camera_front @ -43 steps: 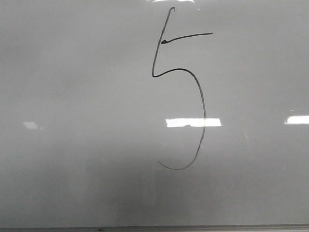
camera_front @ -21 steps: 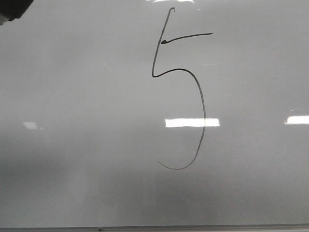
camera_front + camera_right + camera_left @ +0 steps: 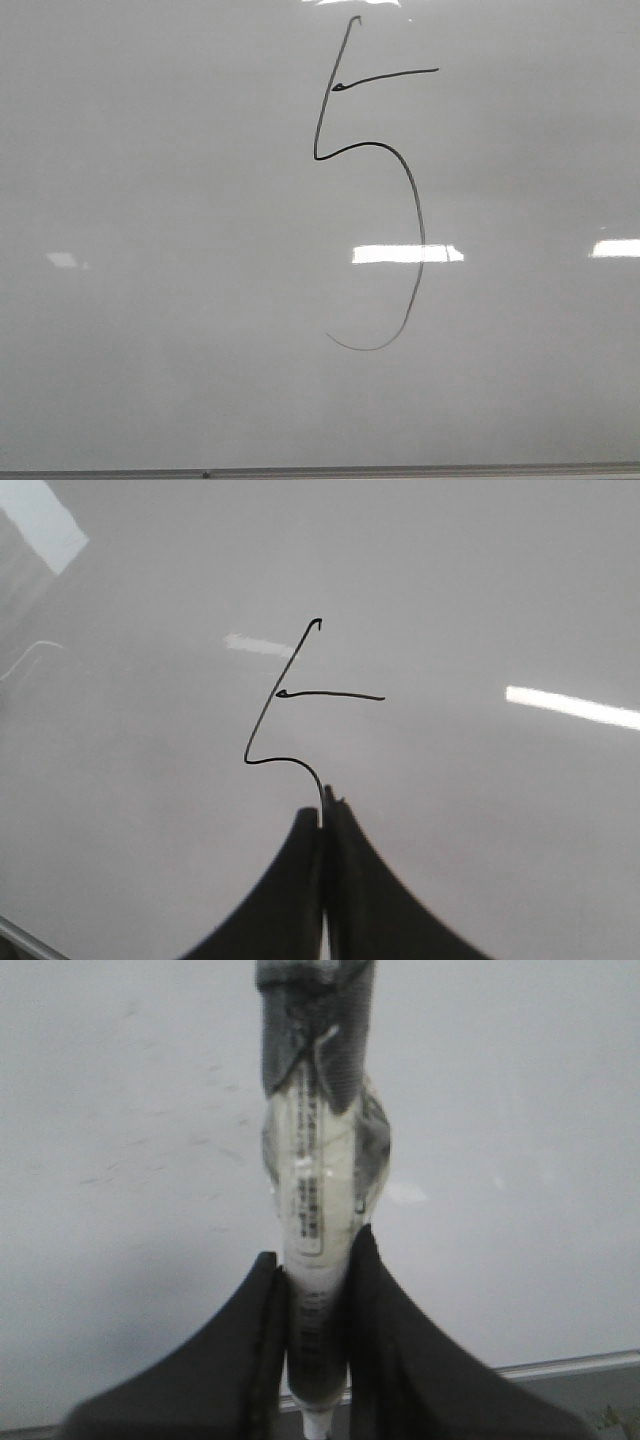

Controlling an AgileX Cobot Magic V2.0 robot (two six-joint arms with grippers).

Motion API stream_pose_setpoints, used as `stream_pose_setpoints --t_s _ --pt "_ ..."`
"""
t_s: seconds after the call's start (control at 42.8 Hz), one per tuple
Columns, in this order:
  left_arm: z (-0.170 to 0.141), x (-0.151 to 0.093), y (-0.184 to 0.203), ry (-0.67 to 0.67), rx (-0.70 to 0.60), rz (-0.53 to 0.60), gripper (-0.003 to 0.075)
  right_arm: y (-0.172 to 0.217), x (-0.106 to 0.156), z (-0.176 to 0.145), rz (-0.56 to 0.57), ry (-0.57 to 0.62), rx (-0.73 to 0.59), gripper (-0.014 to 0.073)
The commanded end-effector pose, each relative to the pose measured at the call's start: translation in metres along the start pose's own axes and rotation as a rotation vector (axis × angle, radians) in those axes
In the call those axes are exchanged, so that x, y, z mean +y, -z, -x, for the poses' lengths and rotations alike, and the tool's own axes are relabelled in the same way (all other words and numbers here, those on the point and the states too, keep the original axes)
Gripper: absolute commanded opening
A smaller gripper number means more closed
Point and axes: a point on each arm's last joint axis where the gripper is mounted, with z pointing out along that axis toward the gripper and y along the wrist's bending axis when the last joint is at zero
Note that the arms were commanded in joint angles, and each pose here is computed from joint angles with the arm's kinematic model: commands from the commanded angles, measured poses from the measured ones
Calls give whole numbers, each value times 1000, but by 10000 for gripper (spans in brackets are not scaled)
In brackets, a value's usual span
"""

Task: Write number 5 on whiteboard

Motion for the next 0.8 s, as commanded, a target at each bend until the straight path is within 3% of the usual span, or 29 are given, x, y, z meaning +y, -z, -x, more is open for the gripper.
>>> stream_pose_setpoints --t_s 0.0,0.21,0.538,0.772 --pt "12 13 4 98 -158 55 -20 9 -4 8 -59 -21 -102 -71" --pt "22 28 -8 147 -287 118 -20 11 -3 7 -57 -20 -104 -70" --pt "34 38 -74 202 -167 107 -18 11 -2 6 -43 -20 -91 -70" --pt "39 40 -81 164 -204 120 -17 10 -2 5 -38 -20 -86 -70"
